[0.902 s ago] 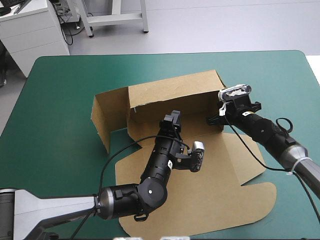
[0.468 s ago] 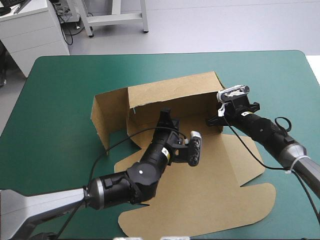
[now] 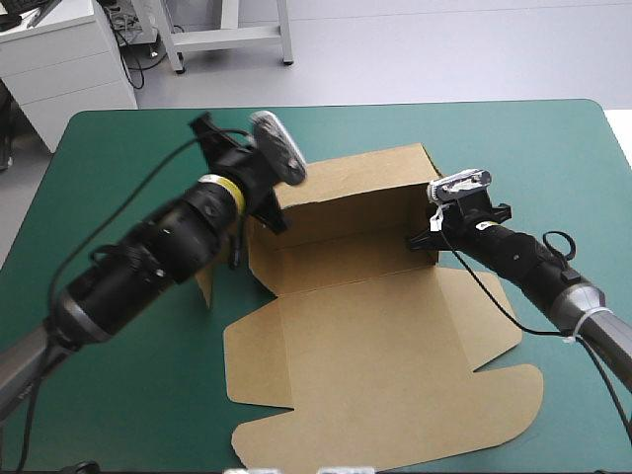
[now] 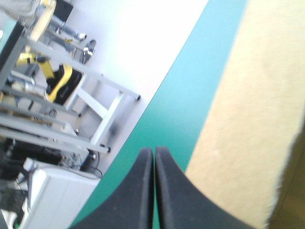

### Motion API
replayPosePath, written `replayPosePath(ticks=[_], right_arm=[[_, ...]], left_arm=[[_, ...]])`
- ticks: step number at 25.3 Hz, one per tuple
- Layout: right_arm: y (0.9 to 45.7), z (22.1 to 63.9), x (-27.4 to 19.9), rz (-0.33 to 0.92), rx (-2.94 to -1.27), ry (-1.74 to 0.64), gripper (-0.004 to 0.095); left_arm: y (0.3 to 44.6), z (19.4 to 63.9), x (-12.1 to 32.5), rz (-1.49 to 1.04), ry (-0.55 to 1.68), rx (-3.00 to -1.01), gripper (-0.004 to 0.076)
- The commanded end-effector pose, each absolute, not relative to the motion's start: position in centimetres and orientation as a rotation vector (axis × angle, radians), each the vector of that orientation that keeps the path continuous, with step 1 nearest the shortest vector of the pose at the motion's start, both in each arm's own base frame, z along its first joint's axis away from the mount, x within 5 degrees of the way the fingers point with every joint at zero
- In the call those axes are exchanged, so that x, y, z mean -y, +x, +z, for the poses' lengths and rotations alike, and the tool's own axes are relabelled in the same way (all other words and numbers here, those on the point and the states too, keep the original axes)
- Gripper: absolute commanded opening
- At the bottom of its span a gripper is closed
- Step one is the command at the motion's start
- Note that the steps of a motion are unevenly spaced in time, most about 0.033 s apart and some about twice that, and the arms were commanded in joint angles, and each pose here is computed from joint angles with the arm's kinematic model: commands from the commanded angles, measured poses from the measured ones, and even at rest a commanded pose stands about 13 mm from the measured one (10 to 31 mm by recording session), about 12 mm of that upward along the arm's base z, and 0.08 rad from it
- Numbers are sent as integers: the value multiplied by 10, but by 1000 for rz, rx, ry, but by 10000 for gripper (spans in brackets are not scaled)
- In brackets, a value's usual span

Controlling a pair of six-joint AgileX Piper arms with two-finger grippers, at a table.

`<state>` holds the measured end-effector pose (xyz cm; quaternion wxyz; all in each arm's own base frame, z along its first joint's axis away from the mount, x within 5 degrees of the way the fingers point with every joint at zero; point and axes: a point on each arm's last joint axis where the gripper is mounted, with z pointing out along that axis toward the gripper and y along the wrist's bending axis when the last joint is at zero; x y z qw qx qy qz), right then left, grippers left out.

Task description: Fold the box

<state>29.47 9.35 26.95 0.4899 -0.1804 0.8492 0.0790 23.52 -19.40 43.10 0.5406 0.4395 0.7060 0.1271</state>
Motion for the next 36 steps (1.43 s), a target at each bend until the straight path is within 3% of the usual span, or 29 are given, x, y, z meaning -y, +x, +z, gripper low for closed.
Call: replayPosePath(ticks=[1, 9, 12, 17, 22, 30, 36], right_arm=[[297, 293, -92, 169, -1972, -409, -18], [296, 293, -92, 173, -1975, -413, -18], [296, 292, -92, 178, -1980, -417, -18], [295, 291, -94, 197, -1997, -428, -18], [295, 291, -93, 195, -1995, -425, -18], [297, 298, -95, 229, -1987, -389, -16], [303, 341, -105, 418, -1985, -316, -15]], left_arm=[[241, 473, 137, 203, 779, -1725, -8], [267, 461, -3, 16, 94, -2051, -8], [266, 449, -30, -101, -41, -2092, -8], [256, 394, -85, -268, -397, -2204, -9], [256, 346, -91, -373, -566, -2197, -9], [251, 324, -92, -380, -614, -2236, -9], [251, 324, -92, -377, -613, -2237, -9]])
